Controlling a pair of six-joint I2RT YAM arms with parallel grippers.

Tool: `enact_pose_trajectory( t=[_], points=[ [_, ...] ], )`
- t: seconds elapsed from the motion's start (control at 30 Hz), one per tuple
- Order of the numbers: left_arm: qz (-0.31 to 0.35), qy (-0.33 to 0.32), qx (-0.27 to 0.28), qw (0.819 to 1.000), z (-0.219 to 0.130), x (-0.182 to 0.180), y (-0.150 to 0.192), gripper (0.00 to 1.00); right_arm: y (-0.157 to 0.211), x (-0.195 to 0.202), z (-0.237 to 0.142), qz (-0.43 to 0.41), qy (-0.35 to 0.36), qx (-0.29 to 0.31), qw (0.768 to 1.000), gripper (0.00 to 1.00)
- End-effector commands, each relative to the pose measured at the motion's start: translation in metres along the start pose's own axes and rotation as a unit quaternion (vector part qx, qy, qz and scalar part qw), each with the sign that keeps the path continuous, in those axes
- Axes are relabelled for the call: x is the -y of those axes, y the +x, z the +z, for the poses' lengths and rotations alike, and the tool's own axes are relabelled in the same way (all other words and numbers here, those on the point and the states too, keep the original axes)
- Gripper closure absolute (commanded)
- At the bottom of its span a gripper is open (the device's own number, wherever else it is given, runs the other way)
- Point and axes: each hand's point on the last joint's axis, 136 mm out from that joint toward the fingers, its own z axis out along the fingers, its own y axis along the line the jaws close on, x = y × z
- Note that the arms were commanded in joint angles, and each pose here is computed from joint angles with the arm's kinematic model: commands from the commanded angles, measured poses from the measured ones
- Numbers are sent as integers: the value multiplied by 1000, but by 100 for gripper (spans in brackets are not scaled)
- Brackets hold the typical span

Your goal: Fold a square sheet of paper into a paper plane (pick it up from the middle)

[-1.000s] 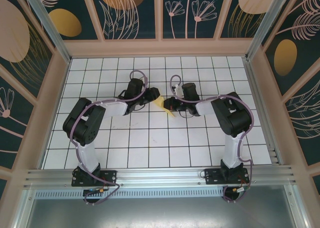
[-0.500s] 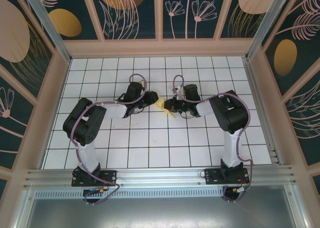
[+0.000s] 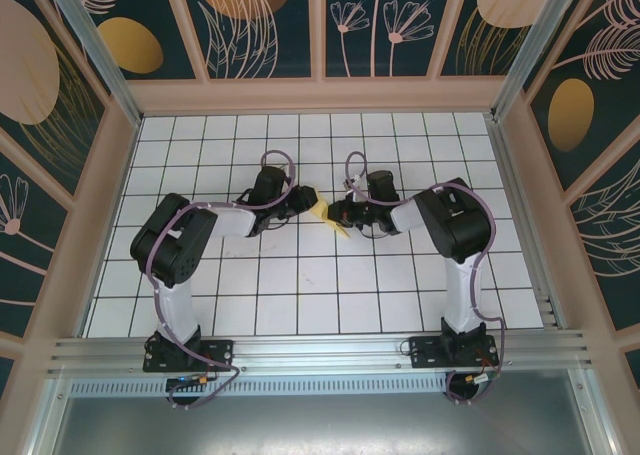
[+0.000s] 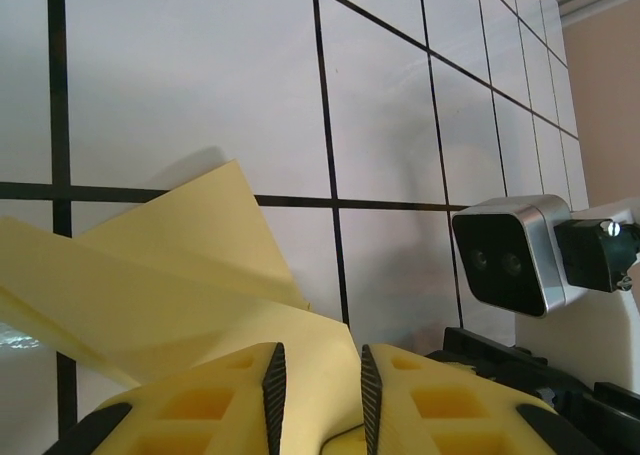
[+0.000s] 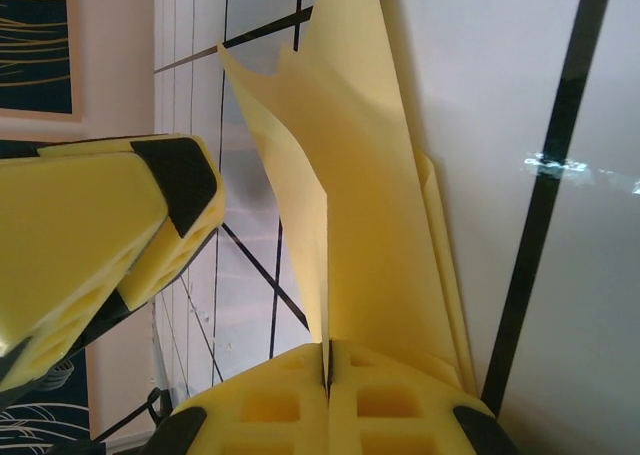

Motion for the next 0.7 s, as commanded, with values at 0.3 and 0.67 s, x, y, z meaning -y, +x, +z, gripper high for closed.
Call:
enact_pose_trajectory(
  t=[0.3, 0.67],
  points=[
    [5, 6, -20, 1000, 9, -10, 14, 73, 5, 41, 5, 61, 81, -5, 995, 100],
    [10, 19, -22, 1000, 11, -8, 16, 73, 10, 60, 5, 114, 114, -1, 987, 100]
  ],
)
